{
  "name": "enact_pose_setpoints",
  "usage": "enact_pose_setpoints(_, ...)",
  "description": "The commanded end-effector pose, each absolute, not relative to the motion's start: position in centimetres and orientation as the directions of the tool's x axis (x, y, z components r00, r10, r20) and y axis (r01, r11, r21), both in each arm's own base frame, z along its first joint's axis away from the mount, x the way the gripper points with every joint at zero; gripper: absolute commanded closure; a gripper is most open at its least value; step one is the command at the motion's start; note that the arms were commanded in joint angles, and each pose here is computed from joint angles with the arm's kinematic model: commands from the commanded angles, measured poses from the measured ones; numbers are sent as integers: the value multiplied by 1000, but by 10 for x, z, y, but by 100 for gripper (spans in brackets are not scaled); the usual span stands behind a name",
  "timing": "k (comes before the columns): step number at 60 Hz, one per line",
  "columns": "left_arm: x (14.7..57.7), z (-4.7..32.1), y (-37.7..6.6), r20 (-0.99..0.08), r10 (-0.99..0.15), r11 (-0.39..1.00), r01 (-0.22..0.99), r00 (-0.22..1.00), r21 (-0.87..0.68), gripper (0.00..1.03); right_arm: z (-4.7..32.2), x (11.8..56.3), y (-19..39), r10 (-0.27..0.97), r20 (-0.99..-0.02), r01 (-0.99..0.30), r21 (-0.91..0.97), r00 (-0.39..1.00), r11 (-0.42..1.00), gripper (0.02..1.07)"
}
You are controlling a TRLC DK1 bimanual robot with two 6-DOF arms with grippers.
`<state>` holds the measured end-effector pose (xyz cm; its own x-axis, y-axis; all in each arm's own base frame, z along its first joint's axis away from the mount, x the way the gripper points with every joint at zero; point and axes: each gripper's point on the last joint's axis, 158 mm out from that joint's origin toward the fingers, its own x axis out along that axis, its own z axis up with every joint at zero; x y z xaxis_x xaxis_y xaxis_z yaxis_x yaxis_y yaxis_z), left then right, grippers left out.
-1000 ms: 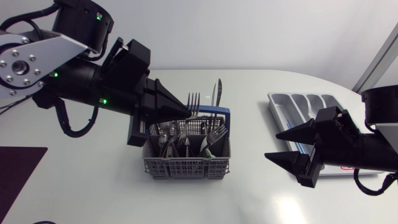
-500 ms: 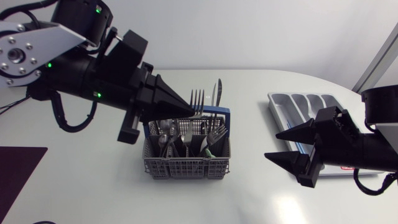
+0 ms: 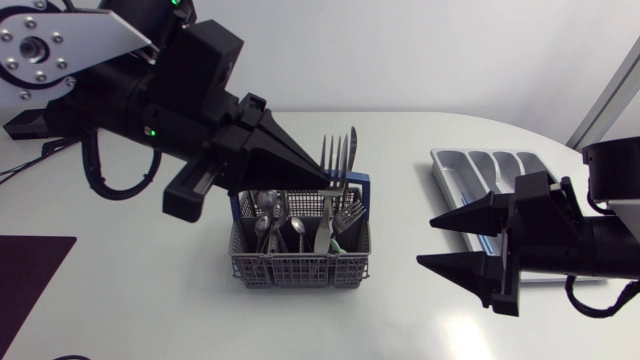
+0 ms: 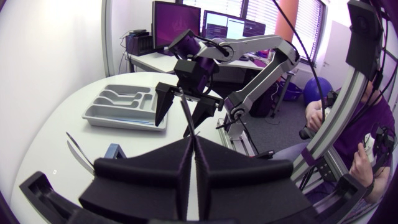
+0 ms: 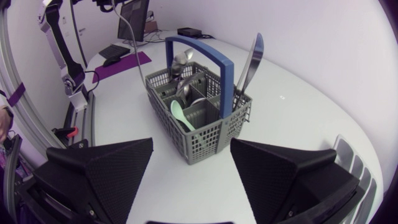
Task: Sort the cutlery from the basket into the organizer compartments.
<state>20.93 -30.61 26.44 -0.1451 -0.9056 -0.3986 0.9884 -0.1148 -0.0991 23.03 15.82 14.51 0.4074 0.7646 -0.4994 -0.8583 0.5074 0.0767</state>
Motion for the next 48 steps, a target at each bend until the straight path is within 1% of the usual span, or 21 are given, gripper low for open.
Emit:
enact_pose_setpoints(1, 205, 272, -315, -377, -907, -171, 982, -188, -80, 101, 166, 228, 166, 796, -463, -878, 77, 389, 473, 17)
enact_pose_setpoints(17, 195, 263, -331, -383, -891, -225, 970, -245, -97, 101, 189, 214, 201, 852, -433, -924, 99, 293, 369, 17)
enact_pose_setpoints(24, 194, 260, -335, -384, -887, -235, 966, -257, -105, 101, 188, 209, 220, 865, -436, -941, 101, 249, 322, 18)
enact_pose_setpoints(30, 194, 260, -338, -384, -884, -243, 964, -265, -106, 101, 190, 207, 232, 878, -424, -951, 106, 222, 292, 30)
enact_pose_setpoints(36, 193, 260, -340, -383, -884, -246, 963, -270, -111, 101, 192, 208, 240, 879, -425, -955, 93, 216, 280, 40)
enact_pose_setpoints(39, 193, 261, -339, -377, -885, -249, 962, -274, -115, 101, 192, 209, 244, 877, -428, -957, 85, 217, 278, 44)
enact_pose_setpoints(48, 191, 263, -340, -365, -886, -260, 958, -287, -124, 101, 191, 213, 255, 878, -430, -960, 80, 210, 269, 45)
